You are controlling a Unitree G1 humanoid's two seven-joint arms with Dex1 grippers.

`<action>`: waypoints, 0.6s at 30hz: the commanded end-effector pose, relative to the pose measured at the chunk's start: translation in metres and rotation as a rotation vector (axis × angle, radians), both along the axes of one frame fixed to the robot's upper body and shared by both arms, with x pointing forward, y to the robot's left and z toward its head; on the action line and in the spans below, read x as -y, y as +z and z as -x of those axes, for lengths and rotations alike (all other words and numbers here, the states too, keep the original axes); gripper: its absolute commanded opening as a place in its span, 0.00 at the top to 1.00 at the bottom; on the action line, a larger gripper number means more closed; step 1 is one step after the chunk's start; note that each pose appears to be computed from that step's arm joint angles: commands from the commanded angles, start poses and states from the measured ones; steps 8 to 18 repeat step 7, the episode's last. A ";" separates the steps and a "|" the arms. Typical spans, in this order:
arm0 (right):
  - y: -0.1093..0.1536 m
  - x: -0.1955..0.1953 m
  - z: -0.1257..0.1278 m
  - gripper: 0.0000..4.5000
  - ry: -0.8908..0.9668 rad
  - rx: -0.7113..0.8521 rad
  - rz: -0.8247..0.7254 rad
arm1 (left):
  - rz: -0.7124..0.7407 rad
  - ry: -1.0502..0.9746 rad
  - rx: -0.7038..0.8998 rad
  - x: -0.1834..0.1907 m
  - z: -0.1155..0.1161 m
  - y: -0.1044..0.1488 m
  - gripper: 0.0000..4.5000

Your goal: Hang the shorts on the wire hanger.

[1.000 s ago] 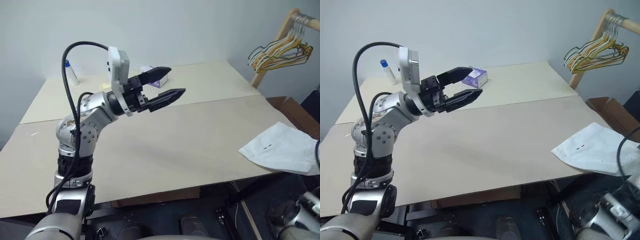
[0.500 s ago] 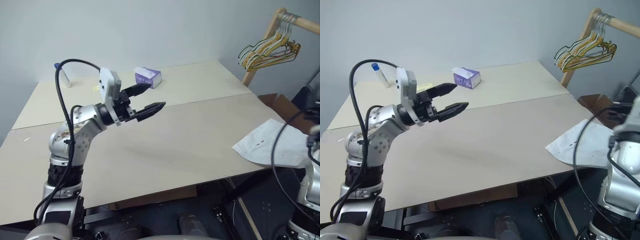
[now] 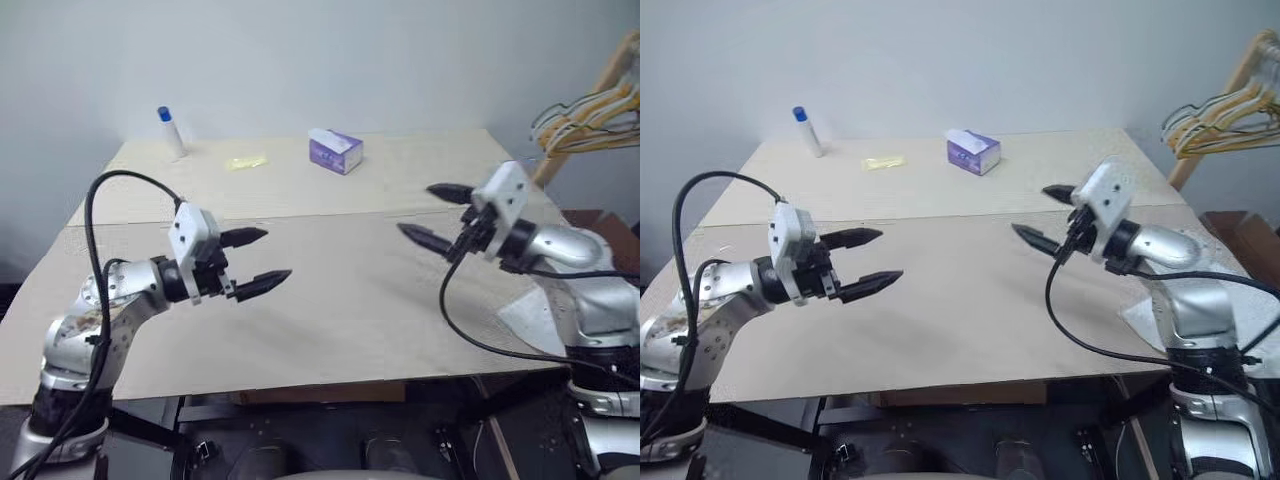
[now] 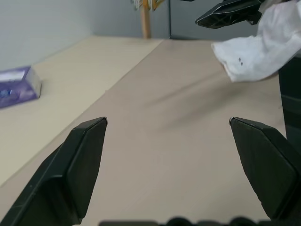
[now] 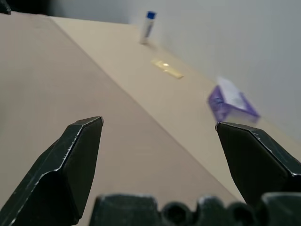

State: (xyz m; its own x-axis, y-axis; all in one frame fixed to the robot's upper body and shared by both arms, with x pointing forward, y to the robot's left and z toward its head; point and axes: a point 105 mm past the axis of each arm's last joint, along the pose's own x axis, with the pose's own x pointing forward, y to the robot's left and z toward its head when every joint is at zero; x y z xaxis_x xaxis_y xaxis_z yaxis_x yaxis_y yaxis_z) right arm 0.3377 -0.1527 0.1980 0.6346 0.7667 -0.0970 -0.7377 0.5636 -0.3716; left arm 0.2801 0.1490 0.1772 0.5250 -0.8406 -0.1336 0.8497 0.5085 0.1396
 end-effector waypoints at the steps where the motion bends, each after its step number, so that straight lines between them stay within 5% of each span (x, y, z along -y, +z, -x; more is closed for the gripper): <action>1: 0.011 -0.009 0.001 0.01 0.062 0.056 0.020 | -0.021 0.026 0.069 -0.003 0.002 0.008 0.00; 18: 0.004 -0.008 0.006 0.01 0.083 0.038 0.055 | -0.007 -0.005 0.048 0.000 0.006 0.006 0.00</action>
